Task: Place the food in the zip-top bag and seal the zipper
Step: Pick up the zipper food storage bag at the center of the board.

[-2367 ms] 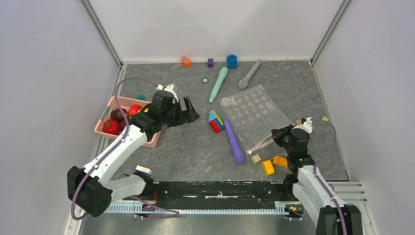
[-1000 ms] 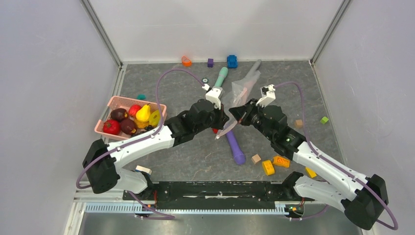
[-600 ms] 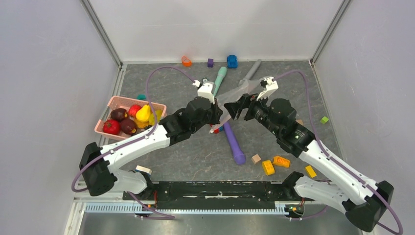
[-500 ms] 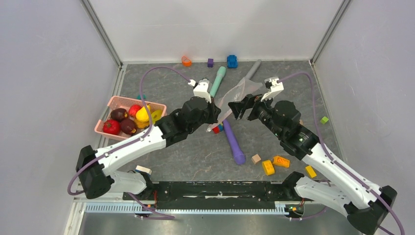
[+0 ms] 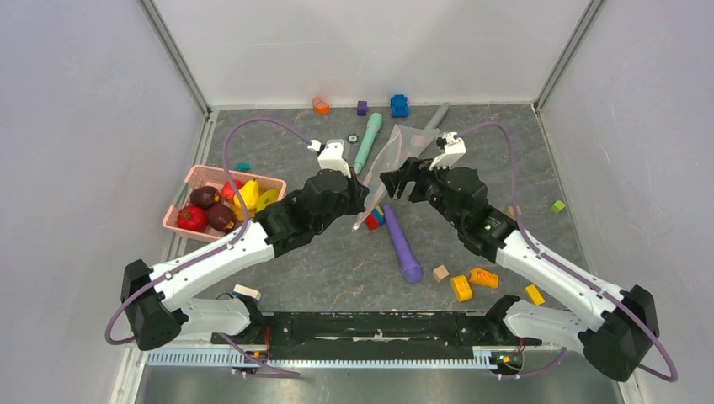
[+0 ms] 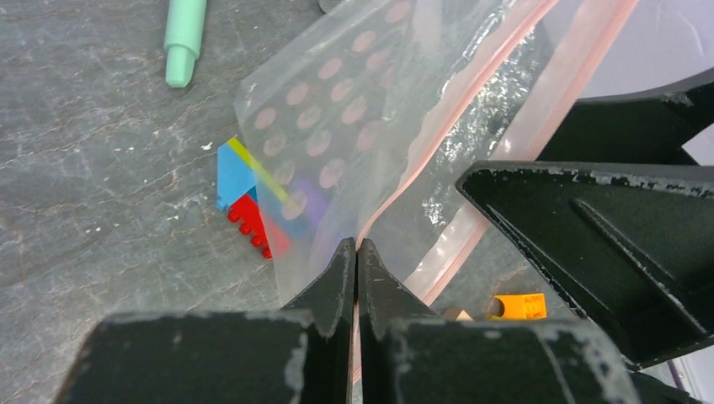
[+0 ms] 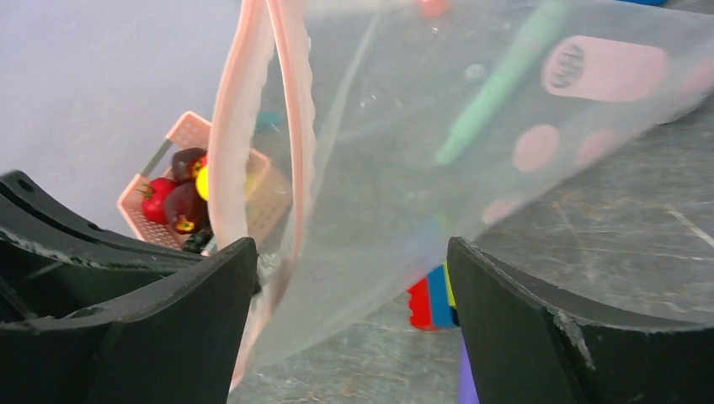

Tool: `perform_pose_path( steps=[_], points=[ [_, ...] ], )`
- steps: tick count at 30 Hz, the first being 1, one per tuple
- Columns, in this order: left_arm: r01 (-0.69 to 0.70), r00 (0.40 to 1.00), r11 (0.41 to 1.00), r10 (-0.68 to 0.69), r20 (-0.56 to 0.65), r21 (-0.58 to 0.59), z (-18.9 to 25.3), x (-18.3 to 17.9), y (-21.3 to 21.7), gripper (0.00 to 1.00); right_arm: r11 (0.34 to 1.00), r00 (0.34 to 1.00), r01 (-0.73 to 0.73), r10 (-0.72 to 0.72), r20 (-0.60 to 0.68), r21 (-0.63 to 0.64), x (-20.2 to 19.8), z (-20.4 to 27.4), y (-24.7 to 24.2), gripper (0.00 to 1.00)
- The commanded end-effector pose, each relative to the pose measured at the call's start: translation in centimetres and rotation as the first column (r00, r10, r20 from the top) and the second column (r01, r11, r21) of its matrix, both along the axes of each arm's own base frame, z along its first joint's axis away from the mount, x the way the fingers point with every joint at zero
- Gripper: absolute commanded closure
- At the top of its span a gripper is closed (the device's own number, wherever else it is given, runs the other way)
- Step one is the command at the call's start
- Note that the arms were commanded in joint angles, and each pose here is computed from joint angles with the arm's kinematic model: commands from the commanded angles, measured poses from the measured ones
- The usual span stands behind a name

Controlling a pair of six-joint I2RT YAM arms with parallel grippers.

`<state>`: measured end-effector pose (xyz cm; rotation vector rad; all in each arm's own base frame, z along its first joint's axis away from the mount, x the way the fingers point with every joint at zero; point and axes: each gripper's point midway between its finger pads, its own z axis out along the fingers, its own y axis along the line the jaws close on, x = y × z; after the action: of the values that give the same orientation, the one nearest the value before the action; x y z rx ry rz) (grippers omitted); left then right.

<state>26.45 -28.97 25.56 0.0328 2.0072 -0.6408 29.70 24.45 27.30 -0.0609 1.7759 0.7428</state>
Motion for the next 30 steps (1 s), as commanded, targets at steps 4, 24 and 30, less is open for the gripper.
perform_pose_path(
  steps=[4,24,30],
  points=[
    [-0.086,0.996,0.996,0.086,0.013,-0.017,0.7,0.1,2.0,0.98,0.977,0.993,-0.119,0.119,0.008,0.177,0.3,0.9,3.9,0.38],
    [-0.541,0.841,0.841,0.540,0.017,0.006,1.1,2.0,10.0,0.98,0.637,0.992,-0.043,-0.063,-0.108,-0.770,3.7,4.2,-5.1,1.00],
    [-0.552,0.830,0.830,0.557,-0.042,0.081,-2.5,0.9,11.4,0.98,0.672,0.988,-0.144,0.051,-0.148,-0.726,3.7,3.1,-2.1,1.00]
  ],
)
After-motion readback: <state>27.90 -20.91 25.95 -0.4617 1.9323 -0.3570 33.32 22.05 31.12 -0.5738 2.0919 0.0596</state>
